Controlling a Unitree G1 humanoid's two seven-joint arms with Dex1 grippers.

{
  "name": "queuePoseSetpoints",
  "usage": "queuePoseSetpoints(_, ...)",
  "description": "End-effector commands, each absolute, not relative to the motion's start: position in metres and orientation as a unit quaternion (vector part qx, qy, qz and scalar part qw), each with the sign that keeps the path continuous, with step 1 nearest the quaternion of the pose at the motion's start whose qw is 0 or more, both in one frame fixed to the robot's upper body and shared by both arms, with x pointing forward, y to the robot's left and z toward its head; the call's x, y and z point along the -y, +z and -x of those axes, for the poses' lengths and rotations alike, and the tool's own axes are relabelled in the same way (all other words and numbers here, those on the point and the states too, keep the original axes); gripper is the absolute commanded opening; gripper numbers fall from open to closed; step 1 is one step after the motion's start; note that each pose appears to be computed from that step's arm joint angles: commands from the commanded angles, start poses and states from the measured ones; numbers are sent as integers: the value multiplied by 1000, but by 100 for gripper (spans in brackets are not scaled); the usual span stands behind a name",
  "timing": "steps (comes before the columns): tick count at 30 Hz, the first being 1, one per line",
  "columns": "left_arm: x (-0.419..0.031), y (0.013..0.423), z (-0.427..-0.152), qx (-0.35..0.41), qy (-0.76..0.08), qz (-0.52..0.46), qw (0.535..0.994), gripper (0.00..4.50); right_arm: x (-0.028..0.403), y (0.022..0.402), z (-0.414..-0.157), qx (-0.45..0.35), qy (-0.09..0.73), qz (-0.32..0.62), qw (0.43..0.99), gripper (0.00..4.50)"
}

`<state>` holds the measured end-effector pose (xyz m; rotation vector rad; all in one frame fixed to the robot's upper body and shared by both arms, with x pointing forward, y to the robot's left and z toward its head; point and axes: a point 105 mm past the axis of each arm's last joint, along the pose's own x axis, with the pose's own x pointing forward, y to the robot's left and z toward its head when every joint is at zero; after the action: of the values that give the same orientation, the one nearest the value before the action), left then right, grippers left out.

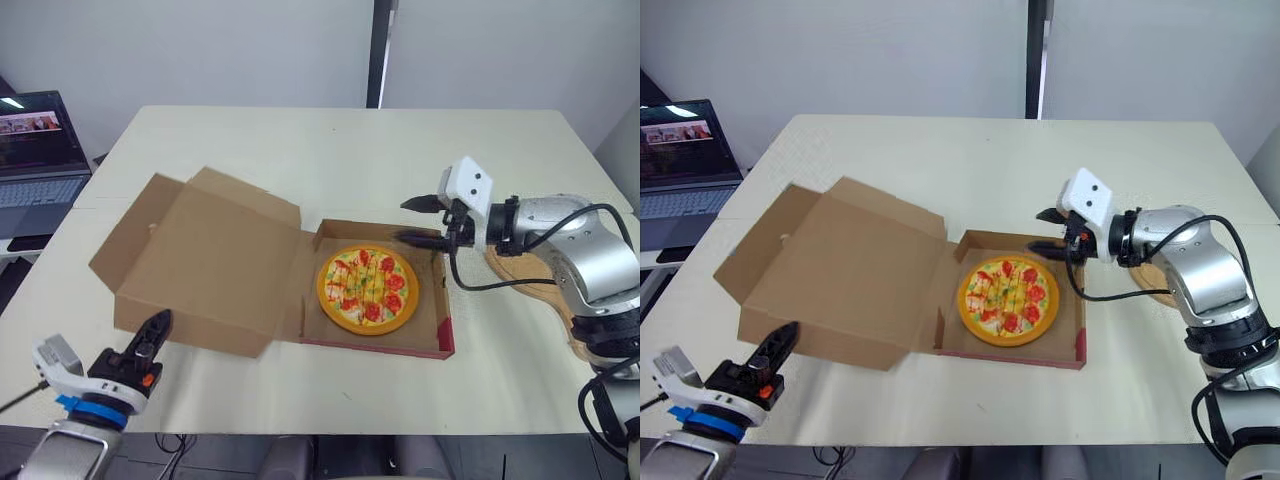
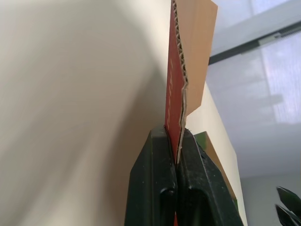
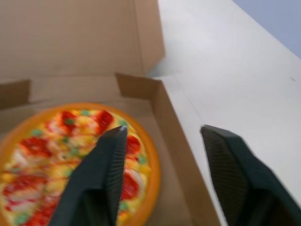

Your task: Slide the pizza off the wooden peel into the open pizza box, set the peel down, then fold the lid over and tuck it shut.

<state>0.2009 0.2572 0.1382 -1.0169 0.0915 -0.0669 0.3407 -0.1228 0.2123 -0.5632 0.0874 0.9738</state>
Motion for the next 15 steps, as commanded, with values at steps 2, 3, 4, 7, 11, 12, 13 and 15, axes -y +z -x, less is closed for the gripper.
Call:
queuePoseSetpoints(2, -238, 171, -208, -24, -112, 427, 897, 0, 145, 220, -354, -28, 390, 293, 873, 109)
queuePoseSetpoints(3, -235, 174, -210, -21, -125, 416, 901, 0, 148, 219, -358, -29, 376, 298, 877, 68)
queuePoseSetpoints(4, -231, 177, -211, -23, -142, 405, 903, 0, 152, 217, -363, -31, 361, 306, 880, 28)
queuePoseSetpoints(7, -223, 181, -213, -30, -181, 378, 907, 0, 160, 211, -379, -41, 329, 328, 884, 2)
queuePoseSetpoints(11, -215, 184, -211, -38, -222, 347, 910, 0, 178, 202, -404, -65, 287, 378, 878, 2)
queuePoseSetpoints(12, -214, 184, -211, -40, -226, 342, 911, 0, 179, 199, -407, -74, 284, 387, 874, 2)
queuePoseSetpoints(13, -213, 183, -211, -41, -230, 337, 912, 0, 180, 197, -411, -79, 282, 393, 872, 2)
queuePoseSetpoints(15, -212, 182, -211, -44, -240, 324, 914, 0, 182, 193, -418, -87, 277, 409, 865, 2)
